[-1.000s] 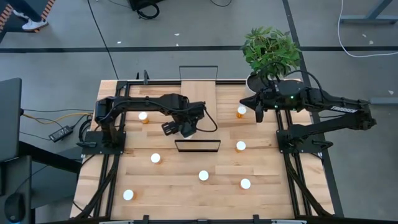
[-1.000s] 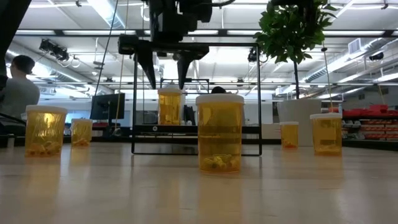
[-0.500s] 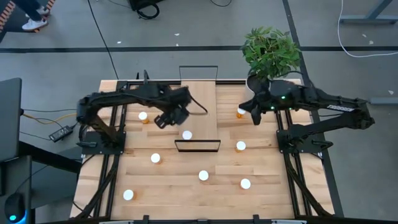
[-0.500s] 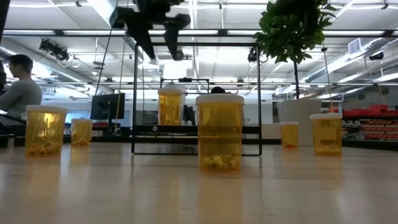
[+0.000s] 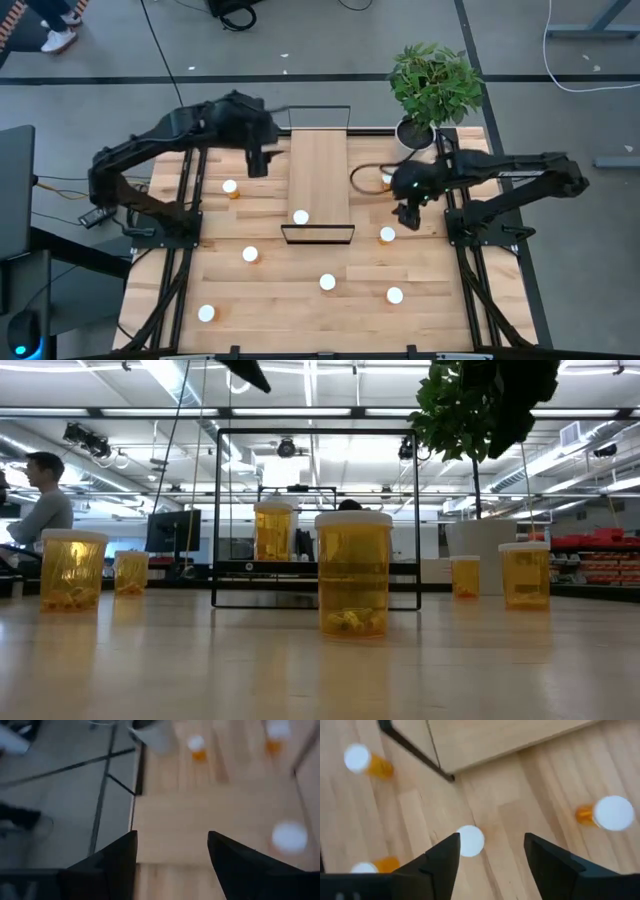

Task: Pick and place medicine bottles onto shelf by color
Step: Put the orange pill bottle on the shelf aligned with the other orange pill bottle

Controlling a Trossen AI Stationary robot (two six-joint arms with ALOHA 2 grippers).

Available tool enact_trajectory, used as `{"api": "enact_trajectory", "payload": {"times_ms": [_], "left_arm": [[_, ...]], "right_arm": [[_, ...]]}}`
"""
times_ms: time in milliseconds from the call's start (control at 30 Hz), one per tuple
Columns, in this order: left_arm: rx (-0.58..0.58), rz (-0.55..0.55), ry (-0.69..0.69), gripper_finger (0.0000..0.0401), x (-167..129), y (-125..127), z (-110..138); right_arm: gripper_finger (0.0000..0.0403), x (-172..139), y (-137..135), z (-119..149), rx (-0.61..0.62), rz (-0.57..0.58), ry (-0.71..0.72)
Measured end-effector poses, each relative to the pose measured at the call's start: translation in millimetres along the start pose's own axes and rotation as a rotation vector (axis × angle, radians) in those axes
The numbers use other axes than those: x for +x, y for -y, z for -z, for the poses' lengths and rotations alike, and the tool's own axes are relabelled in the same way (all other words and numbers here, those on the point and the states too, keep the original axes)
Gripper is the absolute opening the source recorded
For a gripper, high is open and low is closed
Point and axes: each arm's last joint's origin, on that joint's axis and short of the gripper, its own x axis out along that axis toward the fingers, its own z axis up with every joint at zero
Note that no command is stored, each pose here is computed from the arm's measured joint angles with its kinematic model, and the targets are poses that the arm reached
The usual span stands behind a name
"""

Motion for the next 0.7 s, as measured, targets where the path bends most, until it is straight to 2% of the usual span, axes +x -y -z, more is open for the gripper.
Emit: {"api": "enact_trajectory", "payload": {"times_ms": [100,300,533,700], "left_arm": [[-0.196,-0.026,0.069,0.0237,-8,-4,-4],[-0.392,-0.014,0.087,0.0223,-10,-2,-5],[-0.441,0.005,0.069,0.0206,-10,3,-5],[-0.453,0.012,0.071,0.0197,-11,5,-6]], "right_arm": [[0.0241,16,-10,-3,-0.072,0.011,-0.062],[0.0261,62,-24,7,-0.150,0.038,-0.156],[0.0286,84,-32,18,-0.114,0.012,-0.130],[0.0303,98,-31,35,-0.075,0.022,-0.173]]}}
